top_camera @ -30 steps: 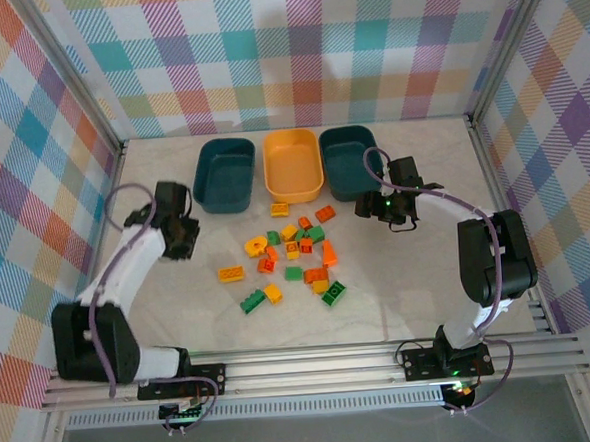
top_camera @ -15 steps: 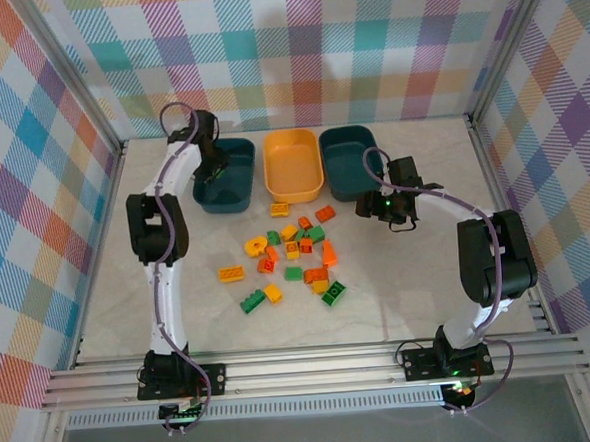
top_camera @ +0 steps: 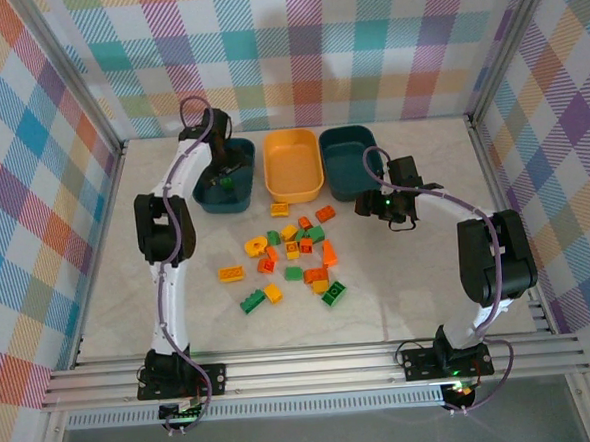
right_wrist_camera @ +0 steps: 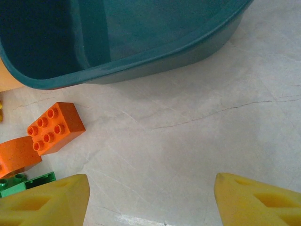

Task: Sort the legos into containers by color

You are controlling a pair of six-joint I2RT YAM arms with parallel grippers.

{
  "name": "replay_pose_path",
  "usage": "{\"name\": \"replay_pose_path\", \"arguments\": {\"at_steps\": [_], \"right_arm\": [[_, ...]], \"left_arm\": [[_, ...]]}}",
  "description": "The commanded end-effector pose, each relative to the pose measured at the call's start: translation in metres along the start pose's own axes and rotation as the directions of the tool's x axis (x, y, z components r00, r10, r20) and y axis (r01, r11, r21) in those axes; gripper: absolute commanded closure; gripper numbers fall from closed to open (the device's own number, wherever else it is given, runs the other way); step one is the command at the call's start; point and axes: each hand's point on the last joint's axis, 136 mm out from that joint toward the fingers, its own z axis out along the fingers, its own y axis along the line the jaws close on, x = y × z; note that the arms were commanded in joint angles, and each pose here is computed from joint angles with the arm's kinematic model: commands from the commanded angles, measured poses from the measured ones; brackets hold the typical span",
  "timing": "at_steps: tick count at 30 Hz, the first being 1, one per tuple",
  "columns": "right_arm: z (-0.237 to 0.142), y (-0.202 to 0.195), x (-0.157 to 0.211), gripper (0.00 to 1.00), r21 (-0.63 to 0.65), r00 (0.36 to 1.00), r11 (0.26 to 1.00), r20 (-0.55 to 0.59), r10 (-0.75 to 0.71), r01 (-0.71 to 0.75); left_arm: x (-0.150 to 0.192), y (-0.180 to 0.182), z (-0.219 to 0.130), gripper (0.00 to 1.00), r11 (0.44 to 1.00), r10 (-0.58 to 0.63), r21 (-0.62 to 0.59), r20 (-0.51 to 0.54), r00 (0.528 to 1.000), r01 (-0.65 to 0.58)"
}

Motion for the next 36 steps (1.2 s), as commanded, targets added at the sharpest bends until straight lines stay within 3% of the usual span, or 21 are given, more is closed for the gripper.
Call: {"name": "replay_pose_path", "arguments": {"at_steps": [1, 9, 13, 24, 30, 36], "right_arm": [[-0.013, 0.007, -0.009, 0.29, -0.005, 0.999, 1.0, 0.046, -0.023, 0.024], [-0.027, 0.019, 0.002, 0.29, -0.036, 0.999, 0.999, 0.034, -0.008, 0.009], [-0.034, 0.029, 0.02, 0.29, -0.01, 0.999, 0.999, 0.007, -0.038, 0.038], [-0.05, 0.04, 0.063, 0.29, 0.017, 0.997, 0.999, -0.058, -0.051, 0.052], [-0.034, 0.063, 0.066, 0.3, 0.024, 0.996, 0.999, -0.082, -0.038, 0.04], [-0.01, 0.099, 0.083, 0.31, 0.011, 0.971, 0.983, -0.16, -0.177, 0.181]], "left_arm": [[-0.022, 0.031, -0.048, 0.06, 0.995, 0.062, -0.091, 0.134, 0.989, -0.05], [0.008, 0.077, -0.037, 0.0, 0.998, 0.041, -0.045, 0.097, 0.994, -0.036], [0.012, 0.062, -0.011, 0.0, 0.991, 0.021, 0.129, 0.04, 0.999, -0.026], [0.01, 0.009, 0.017, 0.0, 0.938, 0.063, 0.343, -0.037, 0.997, -0.047], [0.011, -0.007, 0.01, 0.0, 0.926, 0.106, 0.366, -0.013, 0.994, -0.094], [0.023, 0.012, -0.008, 0.0, 0.943, 0.054, 0.327, 0.014, 0.998, -0.056]]}}
